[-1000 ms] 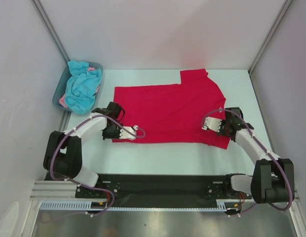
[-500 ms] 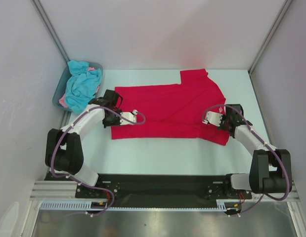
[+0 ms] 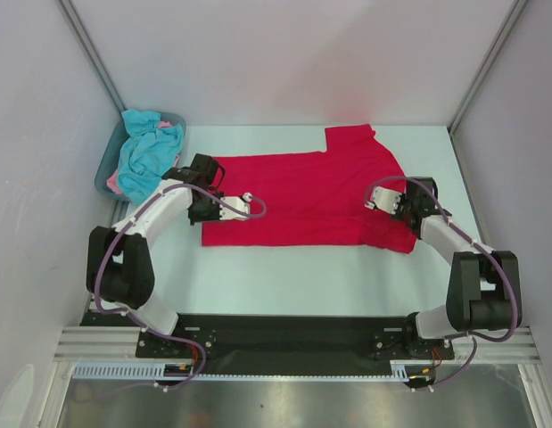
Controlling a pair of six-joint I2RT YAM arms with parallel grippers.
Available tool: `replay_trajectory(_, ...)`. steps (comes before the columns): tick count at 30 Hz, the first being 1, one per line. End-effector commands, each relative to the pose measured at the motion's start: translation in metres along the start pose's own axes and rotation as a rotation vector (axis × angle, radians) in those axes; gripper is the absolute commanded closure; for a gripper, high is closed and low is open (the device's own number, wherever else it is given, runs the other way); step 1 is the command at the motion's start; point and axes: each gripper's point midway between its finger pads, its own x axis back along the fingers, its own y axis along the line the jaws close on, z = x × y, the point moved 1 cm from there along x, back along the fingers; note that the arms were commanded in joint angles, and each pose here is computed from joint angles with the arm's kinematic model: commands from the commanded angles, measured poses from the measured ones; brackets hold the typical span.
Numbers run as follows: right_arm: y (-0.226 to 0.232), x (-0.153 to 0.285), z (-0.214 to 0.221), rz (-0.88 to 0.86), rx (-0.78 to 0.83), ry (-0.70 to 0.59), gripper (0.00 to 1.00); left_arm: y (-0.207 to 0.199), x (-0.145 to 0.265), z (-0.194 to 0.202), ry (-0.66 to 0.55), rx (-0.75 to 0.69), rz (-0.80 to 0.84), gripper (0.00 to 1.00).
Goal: Fold and stack the t-shirts
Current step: Fold the tshirt
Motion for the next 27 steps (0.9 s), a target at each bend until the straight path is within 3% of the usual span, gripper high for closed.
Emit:
replay_trajectory(1, -0.028, 0.001, -0.001, 0.087, -0.033, 0.008, 1.00, -0.005, -0.001, 0.000, 0.011, -0.023, 0.027, 1.00)
replay_trajectory(27, -0.029, -0.018, -0.005, 0.100, -0.038, 0.023, 1.00, -0.004, -0.018, 0.011, 0.070, -0.012, 0.010, 1.00)
